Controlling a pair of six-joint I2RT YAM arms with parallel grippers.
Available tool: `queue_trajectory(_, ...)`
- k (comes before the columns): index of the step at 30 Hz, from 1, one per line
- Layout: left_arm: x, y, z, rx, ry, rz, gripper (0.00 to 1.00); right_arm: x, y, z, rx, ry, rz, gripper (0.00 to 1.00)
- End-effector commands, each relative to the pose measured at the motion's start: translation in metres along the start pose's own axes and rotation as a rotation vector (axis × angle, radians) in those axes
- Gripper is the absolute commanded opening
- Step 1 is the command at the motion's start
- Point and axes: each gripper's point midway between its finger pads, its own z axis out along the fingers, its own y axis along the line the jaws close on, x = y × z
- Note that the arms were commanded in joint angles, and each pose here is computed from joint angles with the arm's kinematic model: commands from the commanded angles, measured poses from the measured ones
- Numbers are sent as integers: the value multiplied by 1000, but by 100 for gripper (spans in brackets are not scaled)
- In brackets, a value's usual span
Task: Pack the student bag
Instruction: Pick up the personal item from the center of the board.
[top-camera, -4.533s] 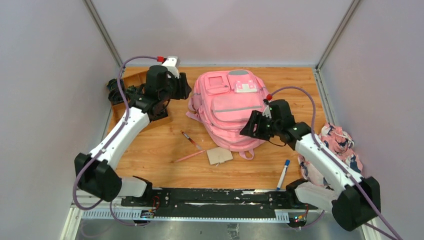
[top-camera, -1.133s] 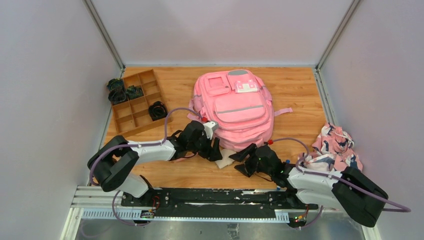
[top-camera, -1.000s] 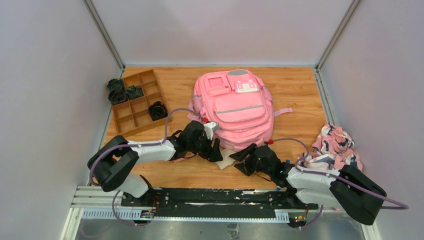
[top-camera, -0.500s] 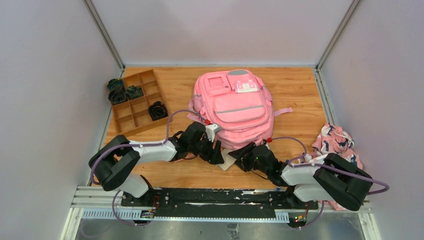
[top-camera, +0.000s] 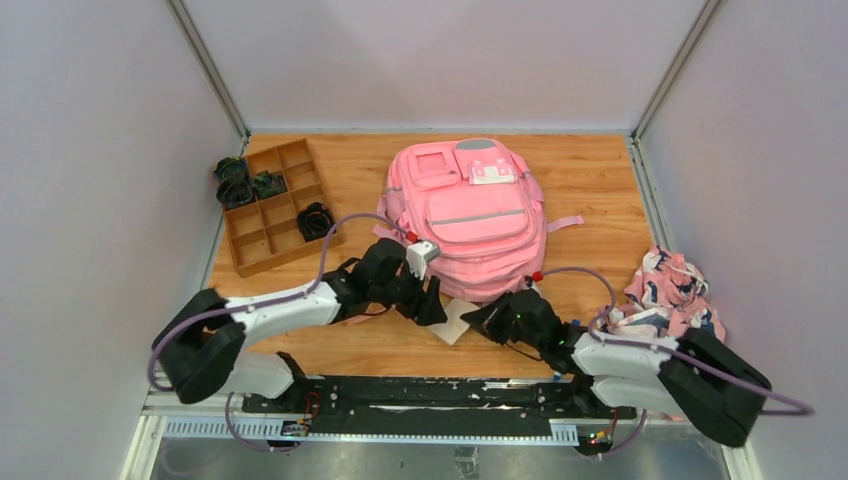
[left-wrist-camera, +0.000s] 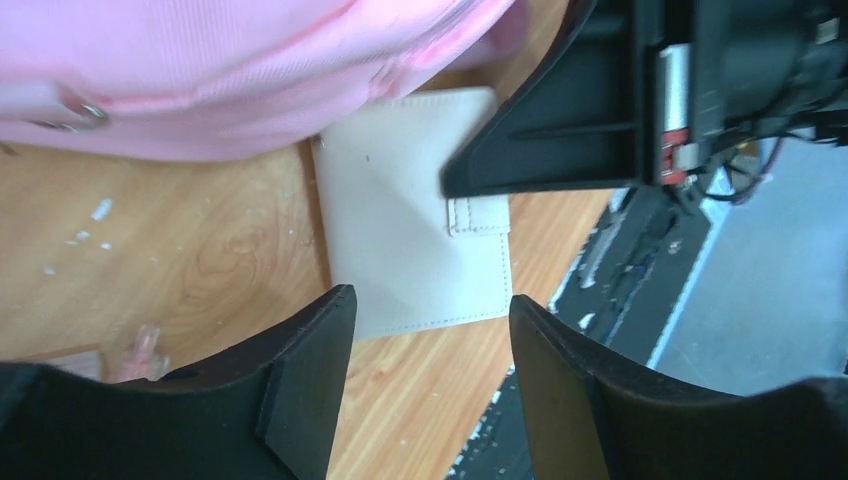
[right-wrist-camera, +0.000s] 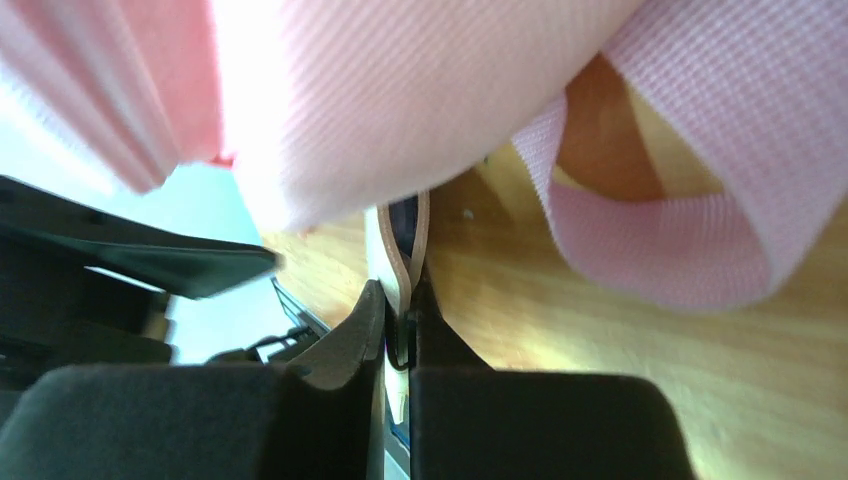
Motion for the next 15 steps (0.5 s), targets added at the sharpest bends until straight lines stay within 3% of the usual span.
queue_trajectory(1, -48, -24, -45, -52, -109, 121, 64, 8, -7, -25, 56, 49, -141, 0)
queue_trajectory(8, -127, -38, -94, -198, -287, 265, 66, 0, -18, -65, 72, 15, -200, 0)
queue_trajectory(15, -178, -34, -79, -350, -278, 439, 67, -52, 4, -98, 36, -262, -252, 0)
